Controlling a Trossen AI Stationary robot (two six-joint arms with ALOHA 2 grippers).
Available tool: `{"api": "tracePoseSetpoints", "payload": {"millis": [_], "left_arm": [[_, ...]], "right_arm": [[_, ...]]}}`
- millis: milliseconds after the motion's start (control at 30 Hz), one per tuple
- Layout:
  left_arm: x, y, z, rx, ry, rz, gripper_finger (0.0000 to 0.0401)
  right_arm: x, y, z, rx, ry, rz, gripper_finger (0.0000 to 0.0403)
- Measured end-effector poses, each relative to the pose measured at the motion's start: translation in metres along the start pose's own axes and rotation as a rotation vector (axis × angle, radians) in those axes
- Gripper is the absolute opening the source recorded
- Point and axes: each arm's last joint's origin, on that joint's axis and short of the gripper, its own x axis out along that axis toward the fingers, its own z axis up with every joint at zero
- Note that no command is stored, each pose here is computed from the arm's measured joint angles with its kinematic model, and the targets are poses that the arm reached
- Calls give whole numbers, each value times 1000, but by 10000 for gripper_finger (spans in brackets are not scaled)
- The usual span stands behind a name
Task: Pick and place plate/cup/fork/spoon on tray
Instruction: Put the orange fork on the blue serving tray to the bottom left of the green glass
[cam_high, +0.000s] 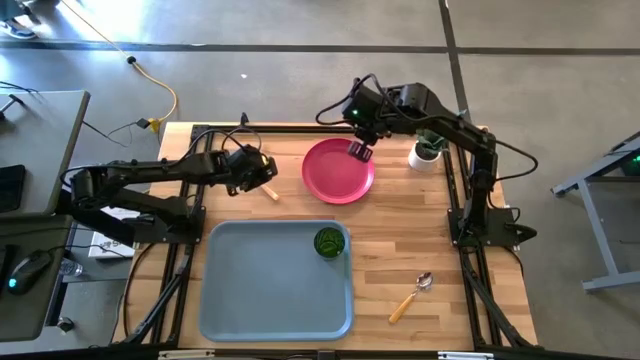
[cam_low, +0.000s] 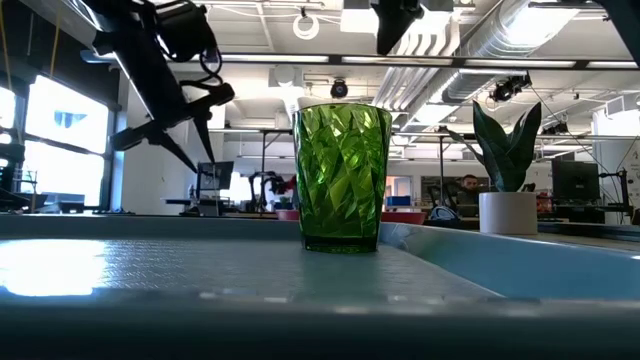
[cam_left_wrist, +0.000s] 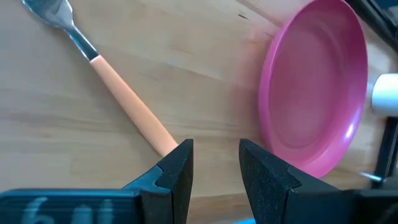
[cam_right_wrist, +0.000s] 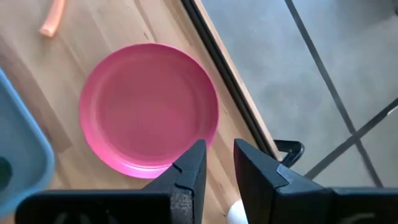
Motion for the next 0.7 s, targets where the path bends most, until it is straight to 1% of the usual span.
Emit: {"api": "tracePoseSetpoints", "payload": {"millis": [100,233,333,500,700], "left_arm": [[0,1,4,-52,-6,7,117],[1,2,10,-120,-17,14,117],[1,6,16,-159,-37,41,117],[8,12,20,-193,-44,115,117],[22,11,18,-198,19,176,116]], "right_arm": [[3,-8,0,-40,7,-10,74],[7,-19,0,-36,18,-26,74],[9,-27,0,-61,27,-36,74],[13,-38,-1,-39,38,-51,74],[16,-48,-1,-14,46,-63,74]]}}
